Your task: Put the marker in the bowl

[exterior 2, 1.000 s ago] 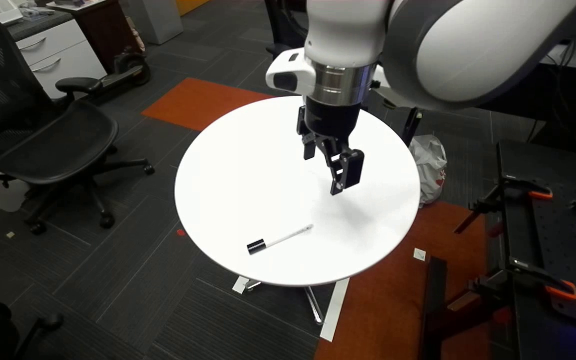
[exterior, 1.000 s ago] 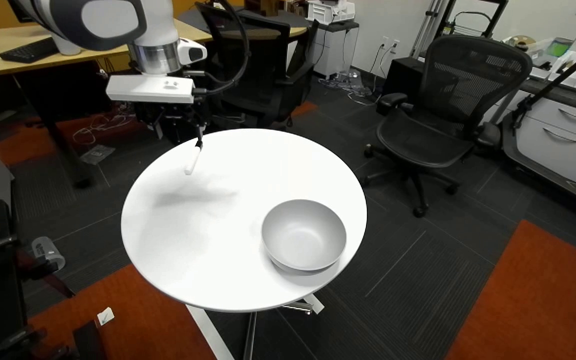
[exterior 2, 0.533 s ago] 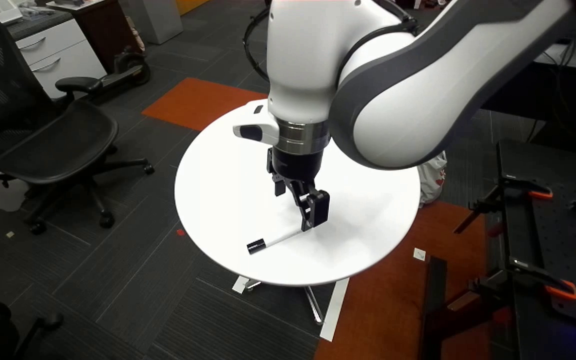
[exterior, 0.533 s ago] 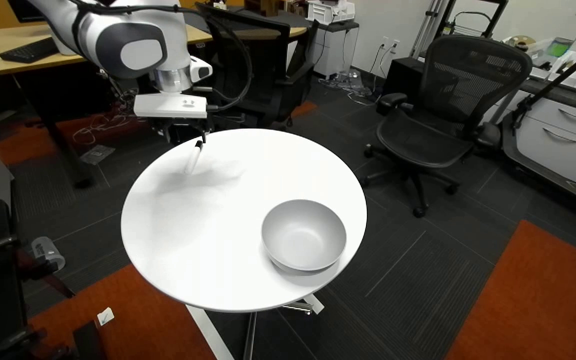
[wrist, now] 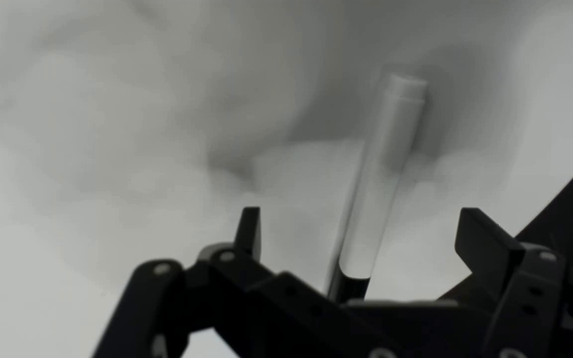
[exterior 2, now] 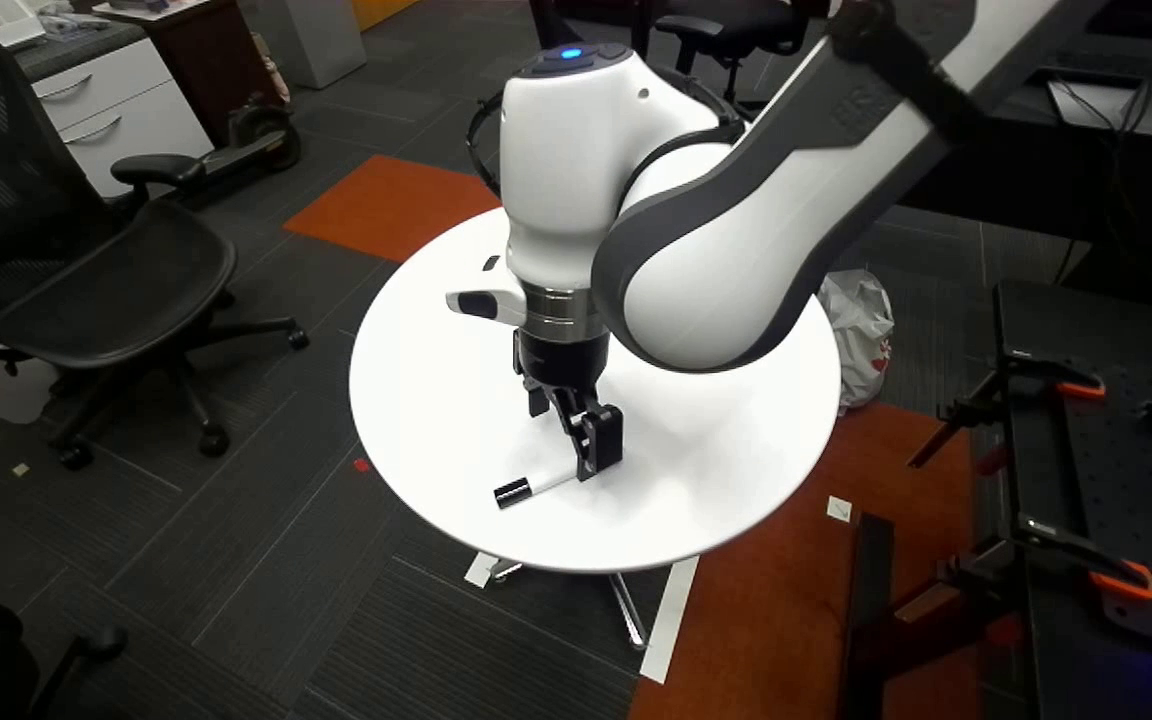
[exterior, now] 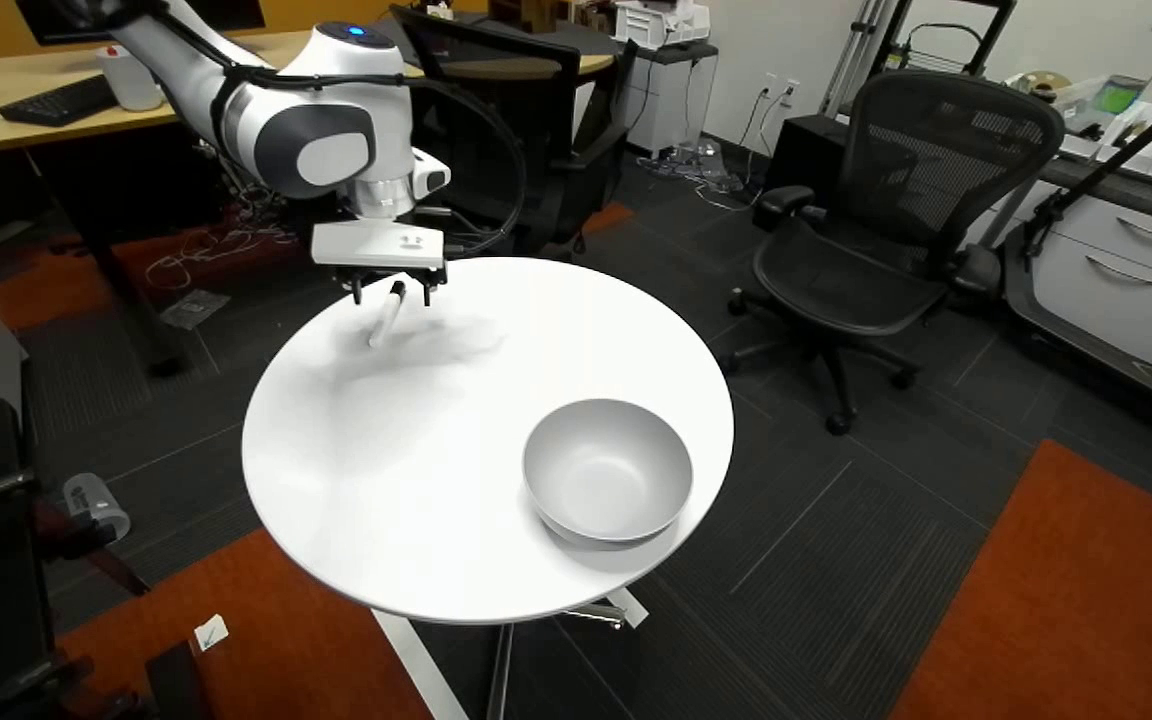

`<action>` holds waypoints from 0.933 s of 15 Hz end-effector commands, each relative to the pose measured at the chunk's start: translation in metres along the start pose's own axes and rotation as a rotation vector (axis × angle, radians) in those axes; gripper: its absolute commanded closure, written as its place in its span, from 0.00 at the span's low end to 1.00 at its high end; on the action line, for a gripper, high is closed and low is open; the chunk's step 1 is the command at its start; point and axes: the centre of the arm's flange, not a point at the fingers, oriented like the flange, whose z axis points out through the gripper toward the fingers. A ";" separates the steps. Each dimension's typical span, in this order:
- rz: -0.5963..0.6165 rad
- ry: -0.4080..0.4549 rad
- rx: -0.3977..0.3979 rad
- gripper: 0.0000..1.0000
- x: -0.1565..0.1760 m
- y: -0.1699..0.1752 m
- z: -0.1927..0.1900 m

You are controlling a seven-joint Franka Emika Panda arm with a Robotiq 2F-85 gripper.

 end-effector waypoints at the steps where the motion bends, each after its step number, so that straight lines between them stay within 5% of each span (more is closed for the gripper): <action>1: -0.027 -0.005 0.016 0.00 0.008 0.008 0.013; 4: -0.040 -0.017 0.016 0.00 0.009 0.008 0.021; 5: -0.043 -0.020 0.015 0.25 0.009 0.008 0.023; 7: -0.044 -0.022 0.013 0.34 0.009 0.008 0.025; 14: -0.044 -0.016 0.004 0.88 0.012 0.014 0.021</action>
